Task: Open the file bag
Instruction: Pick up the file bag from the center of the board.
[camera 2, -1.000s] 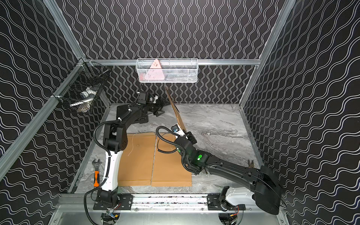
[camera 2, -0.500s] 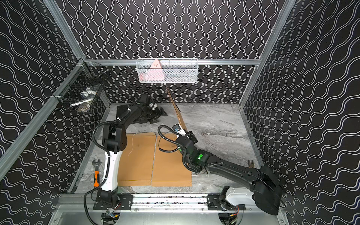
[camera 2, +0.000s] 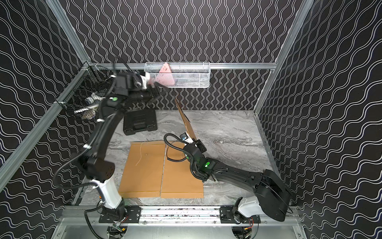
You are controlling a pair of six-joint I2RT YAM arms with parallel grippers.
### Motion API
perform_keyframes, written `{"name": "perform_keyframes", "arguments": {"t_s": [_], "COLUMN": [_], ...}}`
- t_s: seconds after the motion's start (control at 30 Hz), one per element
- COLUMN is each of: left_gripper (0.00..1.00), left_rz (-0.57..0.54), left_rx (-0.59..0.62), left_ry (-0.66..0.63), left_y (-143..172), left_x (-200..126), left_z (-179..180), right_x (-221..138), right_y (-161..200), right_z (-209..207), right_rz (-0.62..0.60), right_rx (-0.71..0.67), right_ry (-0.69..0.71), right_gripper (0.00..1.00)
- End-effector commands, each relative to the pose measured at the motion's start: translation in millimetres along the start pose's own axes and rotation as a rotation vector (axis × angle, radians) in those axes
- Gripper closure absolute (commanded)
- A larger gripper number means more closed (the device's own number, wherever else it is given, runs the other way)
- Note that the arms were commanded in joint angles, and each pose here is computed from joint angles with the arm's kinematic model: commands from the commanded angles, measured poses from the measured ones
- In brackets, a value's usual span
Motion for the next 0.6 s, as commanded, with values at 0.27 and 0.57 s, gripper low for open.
{"name": "perform_keyframes", "arguments": {"t_s": [0.27, 0.57], "left_gripper": [0.08, 0.1], "left_rz": [-0.382, -0.31], "left_rx": [0.323, 0.237], "left_ry": [0.325, 0.257], "left_y": [62.4, 50.3], "left_x": [-276.6, -230.7], "left_z": [-191.7, -160.4], "right_x": [-6.0, -19.5], "right_y": [-19.5, -20.9], "right_z": [-14.4, -28.2], "right_rz": [-0.063, -0.092], "right_rx": [0.029, 0.073], "right_ry": [0.046, 0.036], "right_gripper": [1.0, 1.0]}}
Point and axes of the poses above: each gripper's point midway between its finger pads, its own x axis out along the fingers, its own z axis along the line the jaws close on, y = z × x, the point moved 8 cm from there along -x, back along the fingers
